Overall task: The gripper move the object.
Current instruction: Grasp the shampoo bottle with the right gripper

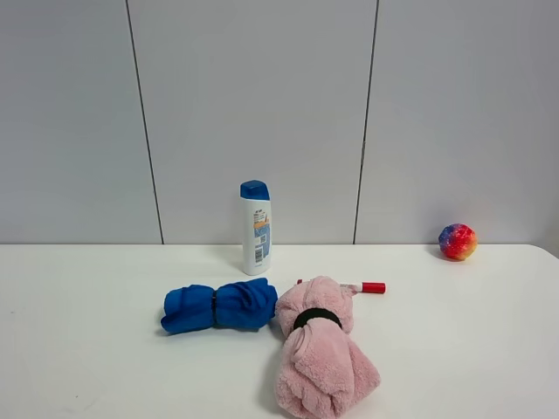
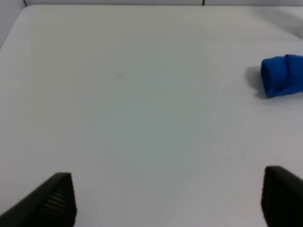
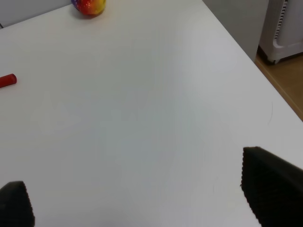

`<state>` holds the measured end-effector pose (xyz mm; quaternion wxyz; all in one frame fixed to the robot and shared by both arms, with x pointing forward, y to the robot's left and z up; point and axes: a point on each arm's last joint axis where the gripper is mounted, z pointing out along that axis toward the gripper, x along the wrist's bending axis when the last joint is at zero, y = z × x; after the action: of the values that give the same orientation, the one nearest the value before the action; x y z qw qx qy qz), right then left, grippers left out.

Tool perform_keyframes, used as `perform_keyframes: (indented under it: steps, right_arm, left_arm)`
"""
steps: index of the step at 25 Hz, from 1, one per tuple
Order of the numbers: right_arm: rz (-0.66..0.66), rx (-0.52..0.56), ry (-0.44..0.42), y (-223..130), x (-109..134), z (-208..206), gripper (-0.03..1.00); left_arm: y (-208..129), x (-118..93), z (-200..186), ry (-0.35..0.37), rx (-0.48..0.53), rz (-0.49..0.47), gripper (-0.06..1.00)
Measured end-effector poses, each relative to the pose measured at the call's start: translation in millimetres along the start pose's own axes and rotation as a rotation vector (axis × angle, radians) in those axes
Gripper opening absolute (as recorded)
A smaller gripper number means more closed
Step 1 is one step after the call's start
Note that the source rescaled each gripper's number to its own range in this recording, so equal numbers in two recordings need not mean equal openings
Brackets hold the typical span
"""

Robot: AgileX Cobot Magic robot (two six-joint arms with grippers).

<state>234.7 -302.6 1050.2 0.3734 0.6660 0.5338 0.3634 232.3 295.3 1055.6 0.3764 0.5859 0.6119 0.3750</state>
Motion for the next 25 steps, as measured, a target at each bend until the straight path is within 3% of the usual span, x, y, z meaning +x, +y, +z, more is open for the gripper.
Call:
perform_keyframes:
  steps: [25]
  right_arm:
    - [0.000, 0.000, 0.000, 0.0, 0.0, 0.0, 0.90]
  left_arm:
    - [0.0, 0.0, 0.0, 0.000, 0.000, 0.000, 1.00]
